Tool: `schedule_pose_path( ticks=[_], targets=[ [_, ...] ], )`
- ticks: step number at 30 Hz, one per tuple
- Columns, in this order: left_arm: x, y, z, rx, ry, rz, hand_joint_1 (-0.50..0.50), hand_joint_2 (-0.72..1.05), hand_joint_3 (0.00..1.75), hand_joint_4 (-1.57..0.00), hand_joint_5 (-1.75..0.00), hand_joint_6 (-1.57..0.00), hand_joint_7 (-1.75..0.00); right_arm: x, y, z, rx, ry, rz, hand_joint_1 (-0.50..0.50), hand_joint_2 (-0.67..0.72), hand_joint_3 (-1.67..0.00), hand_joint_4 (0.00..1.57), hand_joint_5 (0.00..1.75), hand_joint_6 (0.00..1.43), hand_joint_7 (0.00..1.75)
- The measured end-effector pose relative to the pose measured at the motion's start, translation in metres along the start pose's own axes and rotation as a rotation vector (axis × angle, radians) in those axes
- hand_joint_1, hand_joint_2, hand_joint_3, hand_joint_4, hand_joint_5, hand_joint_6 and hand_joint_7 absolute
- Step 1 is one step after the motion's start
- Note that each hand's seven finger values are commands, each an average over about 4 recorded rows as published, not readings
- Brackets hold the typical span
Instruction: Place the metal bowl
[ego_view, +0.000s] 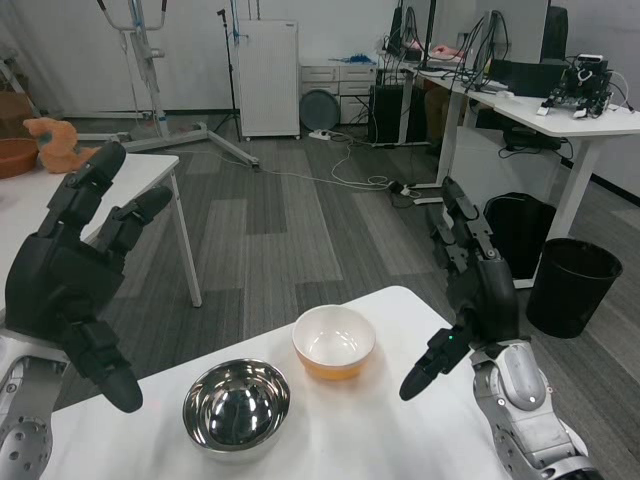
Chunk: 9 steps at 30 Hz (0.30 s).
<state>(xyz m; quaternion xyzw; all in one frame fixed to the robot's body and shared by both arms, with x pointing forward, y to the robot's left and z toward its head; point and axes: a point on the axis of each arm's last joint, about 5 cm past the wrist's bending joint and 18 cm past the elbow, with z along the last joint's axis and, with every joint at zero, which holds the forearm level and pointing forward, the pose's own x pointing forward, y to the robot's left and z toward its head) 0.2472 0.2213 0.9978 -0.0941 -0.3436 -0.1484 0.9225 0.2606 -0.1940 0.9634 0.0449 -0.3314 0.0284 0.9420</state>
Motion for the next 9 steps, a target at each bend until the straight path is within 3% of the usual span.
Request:
schedule_pose_path(
  ticks=[9],
  targets=[
    [-0.0005, -0.0006, 0.0003, -0.008, -0.005, -0.002, -0.5, -0.28, 0.0, 0.0, -0.72, 0.0, -0.28, 0.0016, 0.0025, 0.0031, 0.01, -0.021, 0.008, -0.29, 0.72, 0.0, 0.0, 0.0, 0.0, 0.07]
  ],
)
